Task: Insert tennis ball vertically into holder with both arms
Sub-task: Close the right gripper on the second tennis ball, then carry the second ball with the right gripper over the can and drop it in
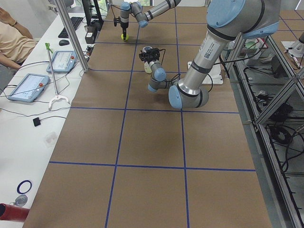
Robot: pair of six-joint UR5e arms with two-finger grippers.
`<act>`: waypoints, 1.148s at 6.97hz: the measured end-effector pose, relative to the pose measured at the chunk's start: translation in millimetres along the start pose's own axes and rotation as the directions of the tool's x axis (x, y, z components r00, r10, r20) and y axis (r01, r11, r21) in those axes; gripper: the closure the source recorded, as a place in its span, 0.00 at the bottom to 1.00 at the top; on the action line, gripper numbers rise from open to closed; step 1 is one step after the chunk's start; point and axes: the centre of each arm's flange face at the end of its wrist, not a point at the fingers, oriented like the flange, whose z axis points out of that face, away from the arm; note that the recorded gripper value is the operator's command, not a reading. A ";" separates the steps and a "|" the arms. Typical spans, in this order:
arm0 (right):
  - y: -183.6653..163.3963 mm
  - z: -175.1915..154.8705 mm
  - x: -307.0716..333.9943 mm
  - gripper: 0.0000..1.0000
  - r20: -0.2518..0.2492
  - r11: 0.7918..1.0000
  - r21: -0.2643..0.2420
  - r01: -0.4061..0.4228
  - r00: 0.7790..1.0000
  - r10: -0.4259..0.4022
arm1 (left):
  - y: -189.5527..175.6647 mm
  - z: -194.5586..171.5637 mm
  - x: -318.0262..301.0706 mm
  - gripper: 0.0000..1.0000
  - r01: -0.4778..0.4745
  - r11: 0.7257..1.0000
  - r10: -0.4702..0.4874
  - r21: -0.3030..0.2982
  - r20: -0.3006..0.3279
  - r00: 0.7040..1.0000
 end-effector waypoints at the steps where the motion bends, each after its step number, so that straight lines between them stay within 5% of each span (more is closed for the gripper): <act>1: 0.9 1.0 -0.9 1.00 -0.001 1.000 -0.001 0.001 1.000 -0.001 | 1.4 -2.0 -0.5 0.01 0.000 1.000 0.000 -0.003 0.001 1.000; 4: -7.3 -14.3 -17.9 1.00 0.025 1.000 0.021 -0.009 1.000 0.009 | 2.6 -3.6 -1.0 0.01 0.000 1.000 0.000 -0.006 0.002 1.000; 8: -16.3 -85.5 -116.3 1.00 0.190 0.982 0.060 -0.178 0.968 0.164 | 4.2 -4.2 0.3 0.01 0.002 1.000 -0.002 -0.010 0.001 1.000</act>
